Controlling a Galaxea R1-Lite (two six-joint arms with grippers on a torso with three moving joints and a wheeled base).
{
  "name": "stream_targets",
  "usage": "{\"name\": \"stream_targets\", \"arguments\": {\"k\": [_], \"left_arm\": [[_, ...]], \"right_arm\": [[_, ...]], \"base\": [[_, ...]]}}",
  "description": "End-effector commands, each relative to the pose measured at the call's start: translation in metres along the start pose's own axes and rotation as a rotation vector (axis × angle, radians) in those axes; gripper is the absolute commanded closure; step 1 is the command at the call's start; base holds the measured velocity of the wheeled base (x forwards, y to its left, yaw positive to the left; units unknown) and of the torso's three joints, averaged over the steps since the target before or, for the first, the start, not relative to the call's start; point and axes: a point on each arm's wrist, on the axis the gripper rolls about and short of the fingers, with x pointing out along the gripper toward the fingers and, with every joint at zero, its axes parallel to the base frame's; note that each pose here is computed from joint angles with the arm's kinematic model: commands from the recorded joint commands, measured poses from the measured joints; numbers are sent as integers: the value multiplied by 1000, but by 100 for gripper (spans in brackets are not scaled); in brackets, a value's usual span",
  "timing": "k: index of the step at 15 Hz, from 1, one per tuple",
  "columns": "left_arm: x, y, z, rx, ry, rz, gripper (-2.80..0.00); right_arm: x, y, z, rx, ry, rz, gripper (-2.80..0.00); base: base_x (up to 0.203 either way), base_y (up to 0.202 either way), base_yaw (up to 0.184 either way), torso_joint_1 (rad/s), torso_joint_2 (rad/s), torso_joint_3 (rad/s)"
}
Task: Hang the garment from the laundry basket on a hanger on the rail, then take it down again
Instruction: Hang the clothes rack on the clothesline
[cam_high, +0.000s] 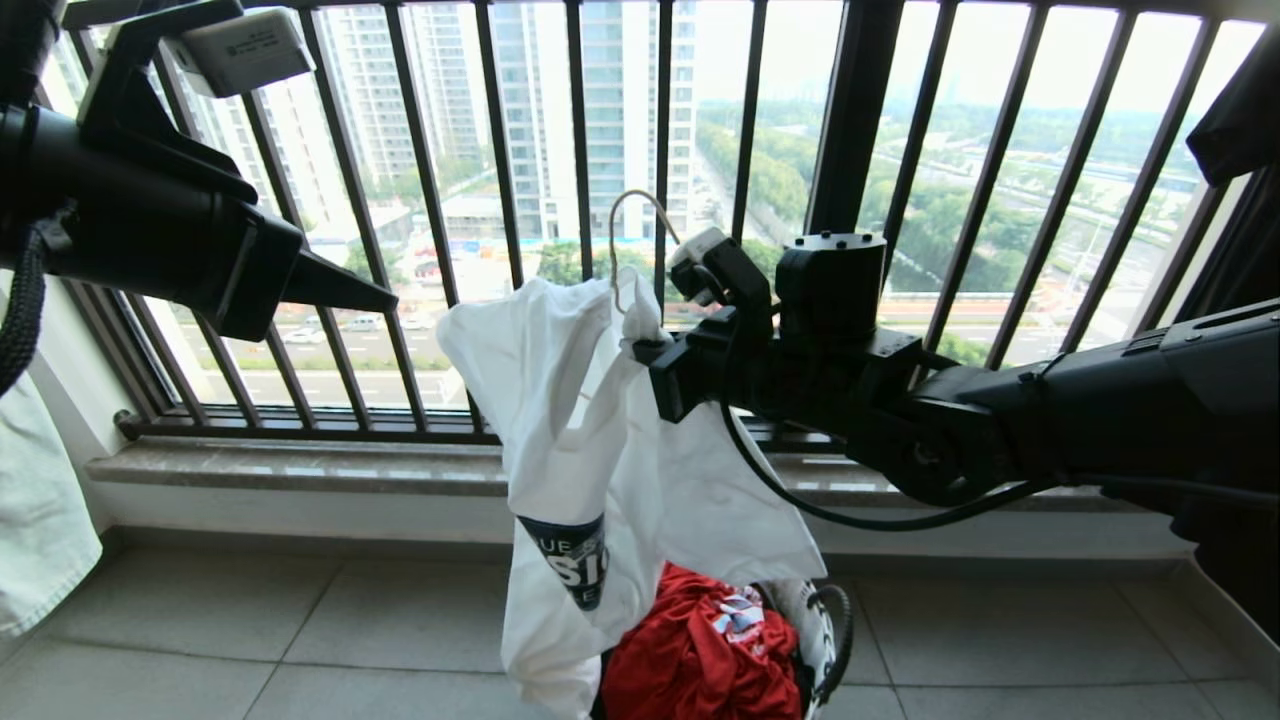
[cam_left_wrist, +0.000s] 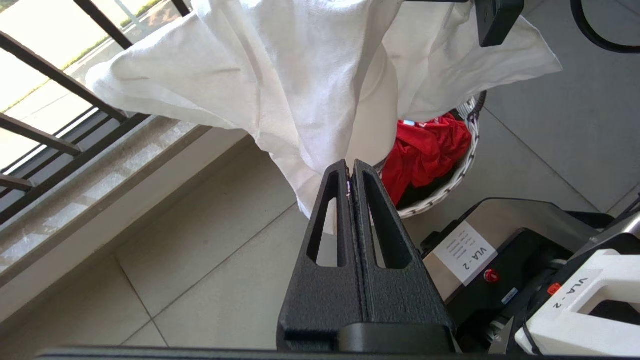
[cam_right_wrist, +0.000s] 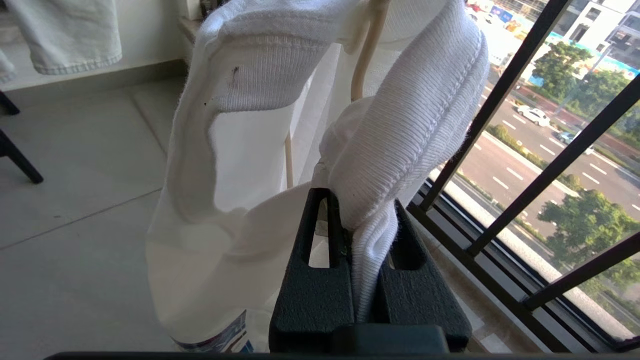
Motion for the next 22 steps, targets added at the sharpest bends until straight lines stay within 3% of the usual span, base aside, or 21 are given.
{"name": "stream_targets", "arguments": {"k": [1,4,8,9,15,19,22], "left_arm": [[-3,-1,-3,72,-3,-79,0],[1,-2,-8,118,43,-116,0],[8,-5,-18,161,40,-215,0],[6,-7,-19,169,38,-217,-280],[15,-1,-17,189,37,-215,-280],[44,14,-9,298,-7,-191,-280],[64,25,-4,305,5,-196,-280]], "right_arm": [[-17,5,6,12,-22,120,0],[-30,9,11,56,-38,235,0],[-35,11,10,56,-37,265,0],[-35,11,11,56,-39,275,0],[-40,14,9,63,-38,333,0],[-39,14,7,66,-35,355,0],[-40,14,7,65,-38,360,0]], "base": [[0,0,0,0,0,0],[0,0,0,0,0,0],[0,0,0,0,0,0],[0,0,0,0,0,0],[0,0,0,0,0,0],[0,0,0,0,0,0],[0,0,0,0,0,0]]}}
